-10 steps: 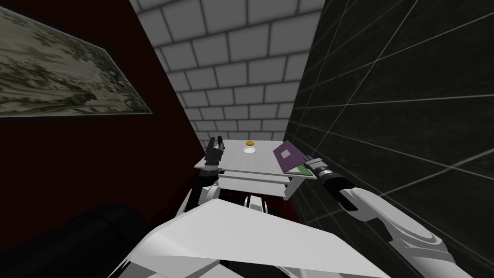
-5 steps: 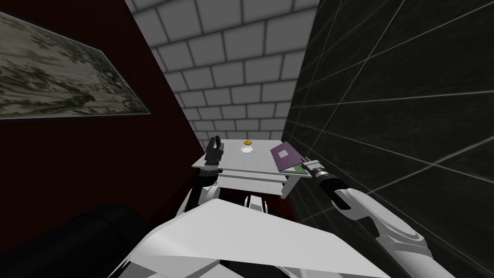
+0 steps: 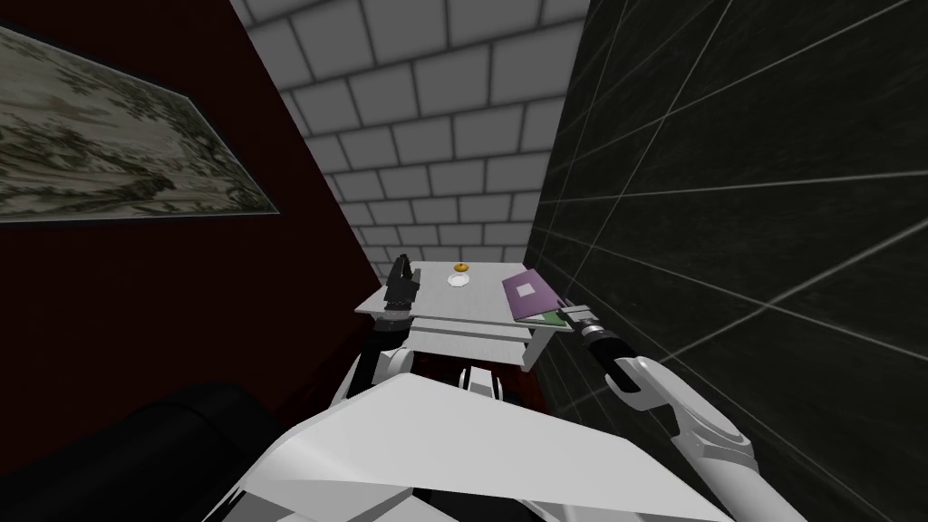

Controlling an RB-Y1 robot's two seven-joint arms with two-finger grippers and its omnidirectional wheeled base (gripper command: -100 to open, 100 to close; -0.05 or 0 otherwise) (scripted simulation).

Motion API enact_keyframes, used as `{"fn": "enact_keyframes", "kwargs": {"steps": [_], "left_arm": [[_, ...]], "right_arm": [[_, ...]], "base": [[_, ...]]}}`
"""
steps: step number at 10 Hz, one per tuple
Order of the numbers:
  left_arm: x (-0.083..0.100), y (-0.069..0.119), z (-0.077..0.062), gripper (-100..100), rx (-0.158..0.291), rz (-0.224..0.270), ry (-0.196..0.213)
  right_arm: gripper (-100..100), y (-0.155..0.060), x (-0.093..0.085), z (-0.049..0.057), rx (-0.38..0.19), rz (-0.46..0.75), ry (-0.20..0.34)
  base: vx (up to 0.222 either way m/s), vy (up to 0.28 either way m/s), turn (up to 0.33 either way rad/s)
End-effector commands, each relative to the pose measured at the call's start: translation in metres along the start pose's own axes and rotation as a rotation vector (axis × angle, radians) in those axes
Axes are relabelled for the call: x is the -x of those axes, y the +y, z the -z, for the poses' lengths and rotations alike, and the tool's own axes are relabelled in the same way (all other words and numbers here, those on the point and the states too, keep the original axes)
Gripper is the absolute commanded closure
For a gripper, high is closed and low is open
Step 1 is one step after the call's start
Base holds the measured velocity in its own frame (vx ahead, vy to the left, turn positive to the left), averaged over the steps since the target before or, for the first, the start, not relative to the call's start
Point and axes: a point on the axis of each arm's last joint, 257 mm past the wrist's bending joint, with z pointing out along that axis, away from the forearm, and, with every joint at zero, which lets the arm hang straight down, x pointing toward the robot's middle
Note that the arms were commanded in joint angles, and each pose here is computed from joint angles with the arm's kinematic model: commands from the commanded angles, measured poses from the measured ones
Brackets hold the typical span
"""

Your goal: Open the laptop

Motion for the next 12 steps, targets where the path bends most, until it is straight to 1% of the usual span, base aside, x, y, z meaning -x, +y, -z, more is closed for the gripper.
{"fn": "enact_keyframes", "kwargs": {"steps": [1, 2, 3, 11, 12], "left_arm": [[0.0, 0.0, 0.0, 0, 0.0, 0.0, 0.0], [0.0, 0.0, 0.0, 0, 0.0, 0.0, 0.0], [0.0, 0.0, 0.0, 0, 0.0, 0.0, 0.0], [0.0, 0.0, 0.0, 0, 0.0, 0.0, 0.0], [0.0, 0.0, 0.0, 0, 0.0, 0.0, 0.0]], "right_arm": [[100, 0.022, -0.01, -0.004, 0.013, -0.078, -0.001], [-100, -0.003, -0.002, -0.003, -0.009, -0.058, 0.002], [-100, -0.003, -0.002, -0.003, -0.009, -0.057, 0.002], [-100, -0.066, 0.024, -0.005, -0.043, -0.061, 0.012], [-100, -0.062, 0.021, -0.006, -0.04, -0.059, 0.011]], "base": [[0.0, -0.077, -0.01], [-0.021, -0.015, 0.062], [-0.021, 0.04, 0.033], [-0.028, 0.041, 0.039], [-0.012, 0.019, 0.005]]}}
